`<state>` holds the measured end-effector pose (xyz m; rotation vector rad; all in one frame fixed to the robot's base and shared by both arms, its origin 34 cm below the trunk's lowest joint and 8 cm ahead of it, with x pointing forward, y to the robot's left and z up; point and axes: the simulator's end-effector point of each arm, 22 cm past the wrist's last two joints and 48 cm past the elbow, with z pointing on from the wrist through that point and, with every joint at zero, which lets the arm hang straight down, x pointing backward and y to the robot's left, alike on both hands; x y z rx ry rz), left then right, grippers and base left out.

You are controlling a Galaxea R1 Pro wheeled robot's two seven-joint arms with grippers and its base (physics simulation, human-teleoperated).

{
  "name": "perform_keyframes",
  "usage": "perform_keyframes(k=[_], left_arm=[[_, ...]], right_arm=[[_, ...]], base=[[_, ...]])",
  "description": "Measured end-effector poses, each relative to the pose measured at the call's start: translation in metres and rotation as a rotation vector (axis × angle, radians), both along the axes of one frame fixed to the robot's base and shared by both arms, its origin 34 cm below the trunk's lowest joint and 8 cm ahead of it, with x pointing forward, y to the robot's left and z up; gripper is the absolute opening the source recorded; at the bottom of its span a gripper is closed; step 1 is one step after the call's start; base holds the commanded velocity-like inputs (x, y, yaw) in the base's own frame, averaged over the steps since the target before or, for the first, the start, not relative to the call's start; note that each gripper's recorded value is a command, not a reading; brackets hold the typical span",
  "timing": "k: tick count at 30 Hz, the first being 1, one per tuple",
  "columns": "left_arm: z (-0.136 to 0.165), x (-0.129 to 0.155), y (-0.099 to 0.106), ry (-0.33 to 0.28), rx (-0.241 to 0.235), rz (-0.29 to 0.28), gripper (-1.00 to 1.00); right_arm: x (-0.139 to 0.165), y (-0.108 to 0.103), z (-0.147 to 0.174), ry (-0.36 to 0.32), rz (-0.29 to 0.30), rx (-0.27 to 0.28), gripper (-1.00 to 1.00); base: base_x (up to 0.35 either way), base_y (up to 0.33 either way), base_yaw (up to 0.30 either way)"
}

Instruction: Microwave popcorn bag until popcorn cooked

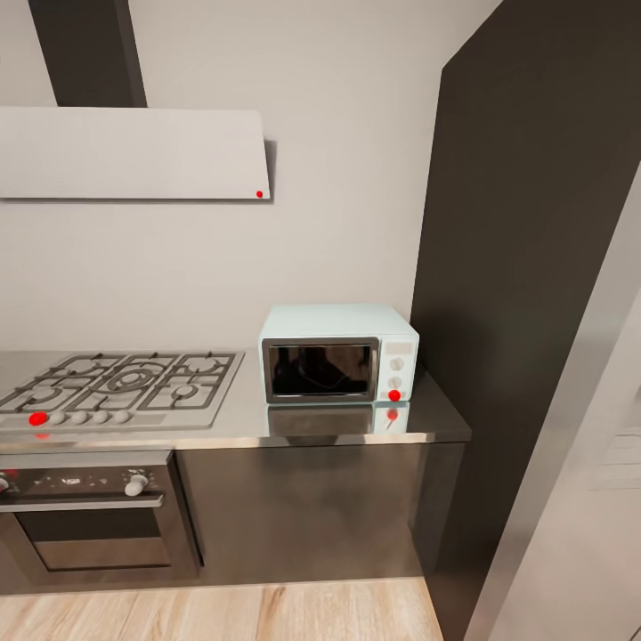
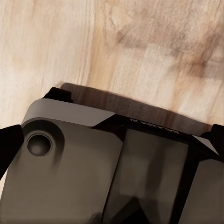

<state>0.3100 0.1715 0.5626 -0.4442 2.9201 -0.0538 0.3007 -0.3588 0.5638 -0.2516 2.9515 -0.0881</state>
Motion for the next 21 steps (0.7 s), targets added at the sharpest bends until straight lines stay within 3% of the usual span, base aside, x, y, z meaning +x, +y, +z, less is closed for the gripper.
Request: perform_keyframes(k=[3, 7, 10, 12, 14, 17, 18, 19, 20, 21], left_arm=[[0.0, 0.0, 0.0, 0.0, 0.0, 0.0, 1.0], [0.0, 0.0, 0.0, 0.001, 0.001, 0.0, 1.0], [0.0, 0.0, 0.0, 0.001, 0.001, 0.0, 1.0], [0.0, 0.0, 0.0, 0.001, 0.001, 0.0, 1.0], [0.0, 0.0, 0.0, 0.001, 0.001, 0.0, 1.0], [0.0, 0.0, 0.0, 0.0, 0.0, 0.0, 1.0], [0.0, 0.0, 0.0, 0.0, 0.001, 0.0, 1.0], [0.0, 0.0, 0.0, 0.0, 0.0, 0.0, 1.0], [0.0, 0.0, 0.0, 0.0, 0.001, 0.0, 1.0], [0.0, 0.0, 0.0, 0.0, 0.0, 0.0, 1.0]], right_arm=[[0.0, 0.018, -0.002, 0.002, 0.013, 0.024, 1.0], [0.008, 0.093, -0.006, -0.015, 0.045, 0.119, 1.0], [0.069, 0.14, 0.012, -0.144, 0.07, 0.177, 1.0], [0.121, 0.154, 0.035, -0.246, 0.082, 0.191, 1.0], [0.157, 0.159, 0.056, -0.297, 0.084, 0.189, 1.0], [0.235, 0.16, 0.121, -0.4, 0.071, 0.175, 1.0], [0.251, 0.156, 0.147, -0.384, 0.053, 0.16, 1.0], [0.294, 0.158, 0.208, -0.506, 0.053, 0.163, 1.0], [0.311, 0.157, 0.249, -0.554, 0.045, 0.161, 1.0], [0.315, 0.155, 0.268, -0.561, 0.036, 0.158, 1.0]], base=[[0.0, 0.0, 0.0], [0.0, 0.0, 0.0], [0.0, 0.0, 0.0], [0.0, 0.0, 0.0], [0.0, 0.0, 0.0], [0.0, 0.0, 0.0], [0.0, 0.0, 0.0], [0.0, 0.0, 0.0], [0.0, 0.0, 0.0], [0.0, 0.0, 0.0]])
